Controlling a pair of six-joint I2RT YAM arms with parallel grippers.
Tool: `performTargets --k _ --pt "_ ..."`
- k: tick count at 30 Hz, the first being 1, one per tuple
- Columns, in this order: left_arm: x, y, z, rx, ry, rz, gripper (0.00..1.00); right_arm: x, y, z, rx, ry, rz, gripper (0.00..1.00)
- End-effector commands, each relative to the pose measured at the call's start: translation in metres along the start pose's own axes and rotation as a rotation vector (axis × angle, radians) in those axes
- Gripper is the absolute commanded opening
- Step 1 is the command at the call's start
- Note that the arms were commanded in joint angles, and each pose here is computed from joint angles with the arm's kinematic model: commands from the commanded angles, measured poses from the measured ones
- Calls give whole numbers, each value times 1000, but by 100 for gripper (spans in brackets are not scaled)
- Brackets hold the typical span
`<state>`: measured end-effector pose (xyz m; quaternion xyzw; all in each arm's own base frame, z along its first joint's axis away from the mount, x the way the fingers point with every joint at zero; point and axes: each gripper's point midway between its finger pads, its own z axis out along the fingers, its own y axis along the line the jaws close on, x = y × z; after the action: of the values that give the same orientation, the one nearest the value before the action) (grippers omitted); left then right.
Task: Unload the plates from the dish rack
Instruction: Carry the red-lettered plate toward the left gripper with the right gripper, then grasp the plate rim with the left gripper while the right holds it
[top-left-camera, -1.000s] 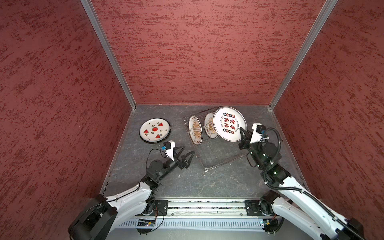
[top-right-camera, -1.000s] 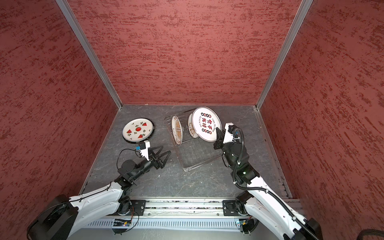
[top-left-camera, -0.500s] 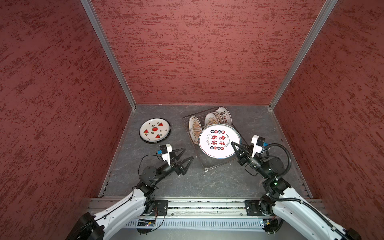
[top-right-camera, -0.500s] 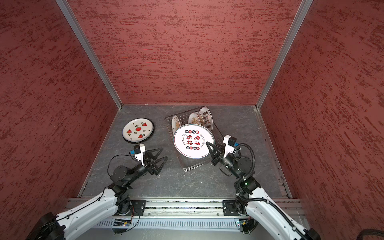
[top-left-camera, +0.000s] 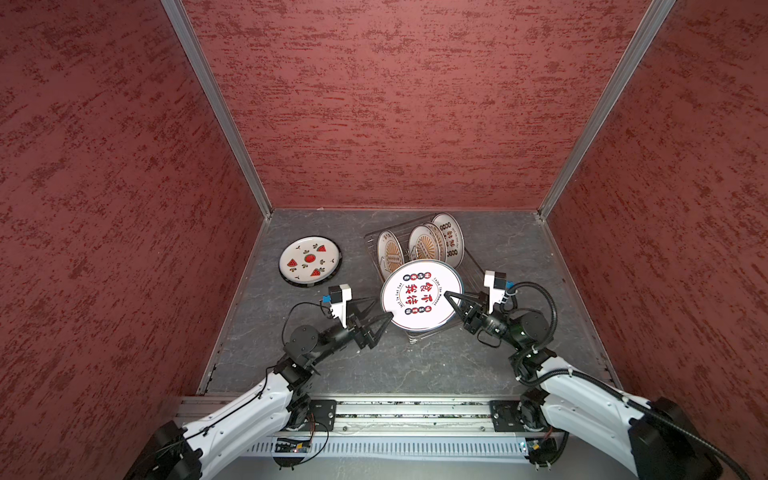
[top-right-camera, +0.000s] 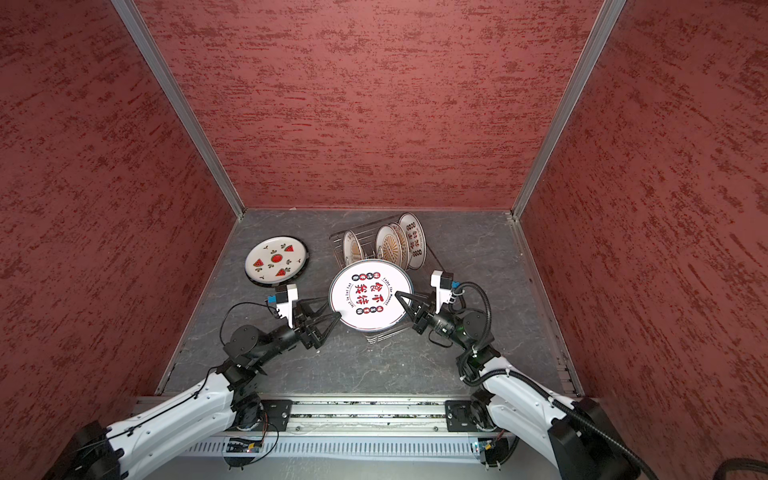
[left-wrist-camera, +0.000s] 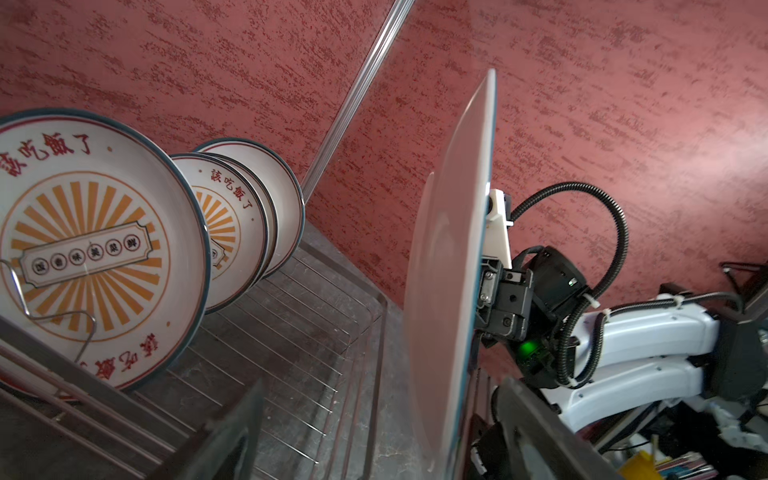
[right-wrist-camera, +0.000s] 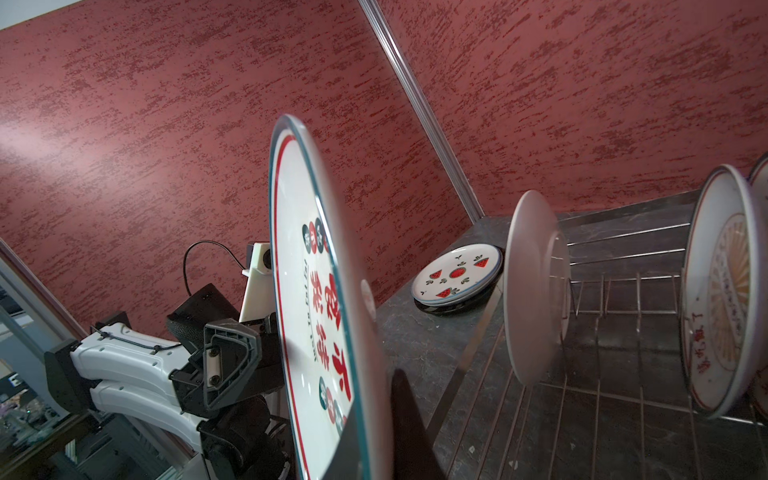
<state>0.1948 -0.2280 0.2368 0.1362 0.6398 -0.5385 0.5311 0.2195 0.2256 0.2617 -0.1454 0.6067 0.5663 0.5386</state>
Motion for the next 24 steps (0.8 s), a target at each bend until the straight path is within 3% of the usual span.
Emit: performTargets --k 1,2,6,17,21,24 --pt "-11 -4 7 -1 -26 1 65 -23 23 1 -88 -80 -51 6" --pt "-10 -3 7 -8 -23 -3 56 -22 20 1 -72 -80 -54 6" --pt "-6 2 11 -30 -2 -32 40 -23 9 -2 -9 -106 -72 6" --pt "-2 -1 18 -17 25 -34 39 -9 3 12 4 -52 -78 6" --pt "0 -1 20 -11 35 -38 26 -6 2 18 3 -39 -77 6" --pt "1 2 19 -24 38 -49 22 -5 0 19 9 -42 -77 6"
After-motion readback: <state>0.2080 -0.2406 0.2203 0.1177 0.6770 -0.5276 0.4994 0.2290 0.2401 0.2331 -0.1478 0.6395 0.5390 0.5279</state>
